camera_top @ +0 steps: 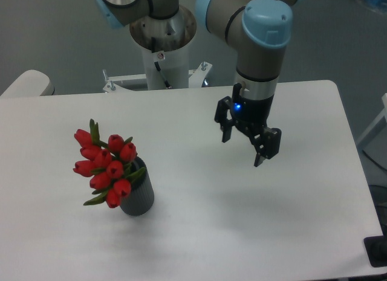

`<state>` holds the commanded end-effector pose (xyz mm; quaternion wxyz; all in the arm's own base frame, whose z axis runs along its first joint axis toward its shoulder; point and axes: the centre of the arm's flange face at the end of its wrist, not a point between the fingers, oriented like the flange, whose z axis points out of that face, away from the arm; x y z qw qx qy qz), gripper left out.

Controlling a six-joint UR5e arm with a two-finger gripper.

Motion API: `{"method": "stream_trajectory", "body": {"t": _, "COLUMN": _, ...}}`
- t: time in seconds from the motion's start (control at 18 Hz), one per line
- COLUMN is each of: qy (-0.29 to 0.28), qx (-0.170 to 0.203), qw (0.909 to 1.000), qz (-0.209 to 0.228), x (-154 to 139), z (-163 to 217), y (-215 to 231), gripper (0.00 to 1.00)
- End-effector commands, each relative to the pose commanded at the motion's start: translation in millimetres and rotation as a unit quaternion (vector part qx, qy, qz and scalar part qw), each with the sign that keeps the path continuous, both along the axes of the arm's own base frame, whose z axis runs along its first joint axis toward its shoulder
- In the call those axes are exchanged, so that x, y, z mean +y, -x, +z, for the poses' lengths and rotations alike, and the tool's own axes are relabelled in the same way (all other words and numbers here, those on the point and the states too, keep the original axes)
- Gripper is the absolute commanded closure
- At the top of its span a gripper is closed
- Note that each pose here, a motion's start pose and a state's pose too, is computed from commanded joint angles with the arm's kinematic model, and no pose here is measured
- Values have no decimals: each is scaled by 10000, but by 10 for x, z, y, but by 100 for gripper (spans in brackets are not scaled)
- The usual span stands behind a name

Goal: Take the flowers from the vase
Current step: 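Open the gripper and move it toward the red tulips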

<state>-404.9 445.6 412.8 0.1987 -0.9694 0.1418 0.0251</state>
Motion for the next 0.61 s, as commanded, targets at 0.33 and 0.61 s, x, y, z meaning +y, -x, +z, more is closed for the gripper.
{"method": "stream_trajectory", "body": {"t": 0.33, "qy": -343, "qx": -311, "qw": 9981, "qz": 402, "x": 29, "z": 106, "y": -12, "gripper": 0}}
{"method": "stream_trajectory", "body": {"t": 0.61, "qy": -358, "qx": -330, "qw": 9975, "qz": 515, "x": -11, "z": 117, "y": 38, "gripper": 0}}
